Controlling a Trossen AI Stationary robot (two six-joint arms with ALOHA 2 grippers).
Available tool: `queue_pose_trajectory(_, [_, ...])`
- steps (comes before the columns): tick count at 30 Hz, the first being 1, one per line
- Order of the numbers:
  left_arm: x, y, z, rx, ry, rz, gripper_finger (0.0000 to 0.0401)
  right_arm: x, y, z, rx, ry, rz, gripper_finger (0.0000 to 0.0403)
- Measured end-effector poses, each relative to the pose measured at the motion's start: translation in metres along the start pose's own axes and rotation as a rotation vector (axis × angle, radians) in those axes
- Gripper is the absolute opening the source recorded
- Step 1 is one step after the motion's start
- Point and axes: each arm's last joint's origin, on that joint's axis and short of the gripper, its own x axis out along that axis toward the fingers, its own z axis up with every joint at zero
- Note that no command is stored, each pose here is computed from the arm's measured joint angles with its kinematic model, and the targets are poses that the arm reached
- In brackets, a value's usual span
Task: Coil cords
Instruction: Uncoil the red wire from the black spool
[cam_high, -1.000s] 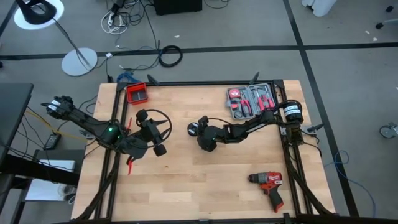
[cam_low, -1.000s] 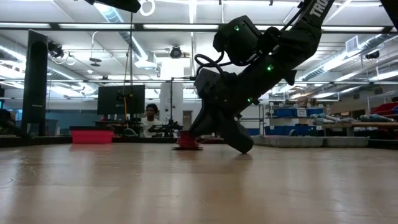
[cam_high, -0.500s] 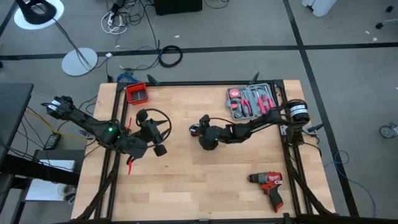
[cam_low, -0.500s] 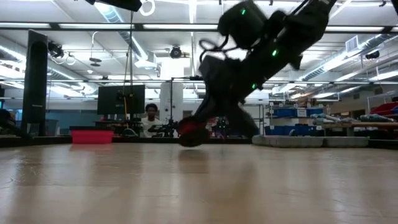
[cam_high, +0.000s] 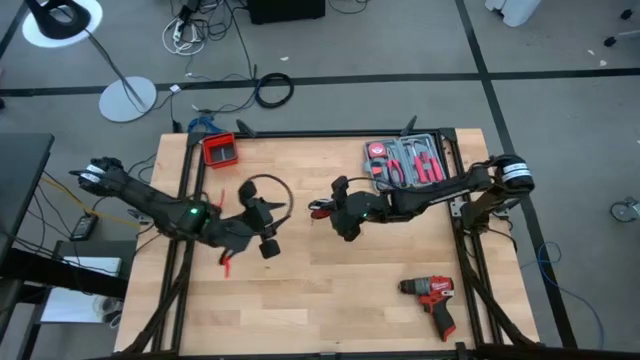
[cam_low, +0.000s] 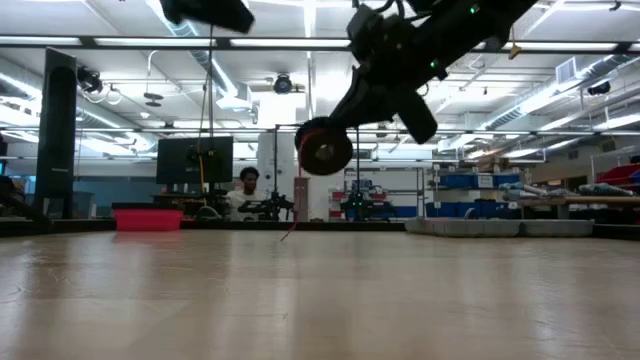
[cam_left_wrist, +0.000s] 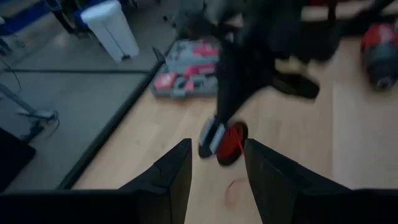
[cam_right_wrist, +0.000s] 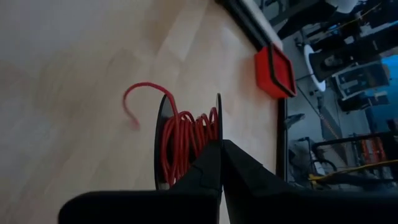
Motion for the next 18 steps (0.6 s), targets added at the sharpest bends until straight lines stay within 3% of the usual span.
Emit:
queue_pose_trajectory(4, [0.021,-0.007,-0.005,0.008,0.049,-0.014,0.0152,-0.007,-0.009,0.001,0.063,-0.042,0.013,0.0])
queue_pose_trajectory(8, [0.033,-0.011,-0.008,0.005,0.07,-0.031,0.0152,-0.012,-0.012,-0.002,0.083,0.011,-0.024,0.0])
queue_pose_trajectory(18, [0.034,-0.012,-0.002,-0.118,0.009,-0.015,0.0152,-0.017,-0.025,-0.003,0.152,0.107,-0.223,0.0])
